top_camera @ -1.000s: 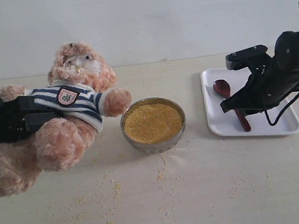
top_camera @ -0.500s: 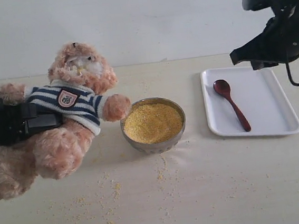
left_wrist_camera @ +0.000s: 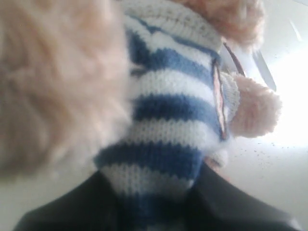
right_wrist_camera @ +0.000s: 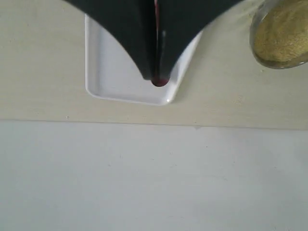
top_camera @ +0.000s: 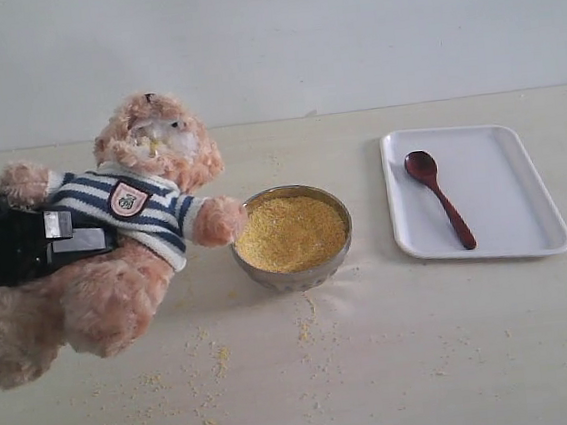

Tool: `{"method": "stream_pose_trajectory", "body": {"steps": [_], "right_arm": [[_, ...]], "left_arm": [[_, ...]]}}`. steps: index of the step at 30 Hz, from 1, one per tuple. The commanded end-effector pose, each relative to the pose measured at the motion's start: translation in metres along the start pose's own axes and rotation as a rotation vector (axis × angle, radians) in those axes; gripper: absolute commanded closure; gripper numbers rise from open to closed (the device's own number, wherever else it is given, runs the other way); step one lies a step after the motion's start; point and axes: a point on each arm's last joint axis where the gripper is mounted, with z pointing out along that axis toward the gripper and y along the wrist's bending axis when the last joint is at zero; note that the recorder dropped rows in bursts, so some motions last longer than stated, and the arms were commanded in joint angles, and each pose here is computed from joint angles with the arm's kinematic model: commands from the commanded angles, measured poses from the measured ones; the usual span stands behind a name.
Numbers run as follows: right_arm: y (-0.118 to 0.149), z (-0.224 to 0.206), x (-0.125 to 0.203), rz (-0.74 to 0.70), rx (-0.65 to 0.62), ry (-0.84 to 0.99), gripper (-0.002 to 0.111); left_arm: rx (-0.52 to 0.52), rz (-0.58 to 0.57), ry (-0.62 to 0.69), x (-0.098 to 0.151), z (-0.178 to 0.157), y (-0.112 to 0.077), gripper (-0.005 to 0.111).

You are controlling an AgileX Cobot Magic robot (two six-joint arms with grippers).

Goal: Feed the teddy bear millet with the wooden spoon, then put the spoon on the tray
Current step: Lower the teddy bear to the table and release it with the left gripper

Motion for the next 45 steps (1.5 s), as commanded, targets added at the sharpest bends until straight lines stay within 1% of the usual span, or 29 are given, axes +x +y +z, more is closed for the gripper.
{"method": "stream_pose_trajectory", "body": {"steps": [1, 4, 5, 6, 8, 13, 17, 19, 21, 27, 29, 30, 31, 32, 33, 34, 38, 40, 42, 45], "right_arm": [[0.000, -0.066, 0.036, 0.086, -0.037, -0.052, 0.108], [-0.001, -0.096, 0.058, 0.082, -0.062, -0.144, 0.108], [-0.001, -0.103, 0.066, 0.102, -0.074, -0.194, 0.108], [-0.002, -0.105, 0.070, 0.123, -0.078, -0.232, 0.108], [-0.003, -0.101, 0.078, 0.128, -0.072, -0.241, 0.108], [-0.006, -0.090, 0.097, 0.132, -0.059, -0.227, 0.108], [-0.008, -0.081, 0.119, 0.114, -0.045, -0.164, 0.108], [-0.009, -0.081, 0.120, 0.115, -0.044, -0.159, 0.108], [-0.008, -0.080, 0.126, 0.113, -0.045, -0.101, 0.108], [-0.008, -0.080, 0.127, 0.144, -0.051, -0.084, 0.108], [-0.007, -0.080, 0.128, 0.189, -0.064, -0.073, 0.108], [-0.006, -0.080, 0.129, 0.237, -0.077, -0.062, 0.108], [-0.003, -0.080, 0.129, 0.343, -0.102, -0.045, 0.108], [-0.003, -0.080, 0.129, 0.377, -0.110, -0.044, 0.108], [-0.001, -0.080, 0.129, 0.444, -0.129, -0.042, 0.108], [-0.001, -0.080, 0.128, 0.451, -0.131, -0.044, 0.108], [-0.001, -0.080, 0.128, 0.449, -0.131, -0.044, 0.108], [-0.001, -0.080, 0.128, 0.449, -0.131, -0.044, 0.108], [-0.001, -0.080, 0.128, 0.449, -0.131, -0.044, 0.108], [-0.001, -0.080, 0.128, 0.449, -0.131, -0.044, 0.108]], "left_arm": [[-0.039, -0.010, -0.019, -0.002, -0.001, 0.001, 0.102], [-0.040, -0.004, -0.014, -0.001, -0.001, 0.001, 0.102], [-0.051, 0.000, -0.013, -0.001, -0.001, 0.002, 0.102], [-0.064, 0.006, -0.009, -0.001, -0.001, 0.003, 0.102], [-0.084, 0.020, -0.001, 0.000, -0.001, 0.005, 0.102], [-0.082, 0.016, 0.007, 0.003, -0.001, 0.005, 0.102], [-0.083, 0.009, 0.014, 0.006, -0.001, 0.005, 0.102], [-0.083, 0.007, 0.012, 0.006, -0.001, 0.005, 0.102], [-0.085, 0.004, 0.010, 0.005, -0.001, 0.005, 0.102], [-0.085, 0.004, 0.010, 0.005, -0.001, 0.005, 0.102], [-0.085, 0.004, 0.010, 0.005, -0.001, 0.005, 0.102], [-0.085, 0.002, 0.009, 0.005, -0.001, 0.005, 0.102], [-0.085, 0.000, 0.007, 0.005, -0.001, 0.005, 0.102], [-0.085, 0.000, 0.007, 0.005, -0.001, 0.005, 0.102], [-0.085, 0.000, 0.007, 0.005, -0.001, 0.005, 0.102], [-0.085, -0.003, 0.005, 0.005, -0.001, 0.005, 0.102], [-0.157, -0.060, -0.026, 0.003, 0.001, 0.014, 0.102], [-0.155, -0.145, -0.020, 0.008, 0.011, 0.023, 0.102], [-0.145, -0.178, 0.005, 0.015, 0.023, 0.032, 0.102], [-0.157, -0.142, 0.060, 0.022, 0.036, 0.045, 0.102]]}}
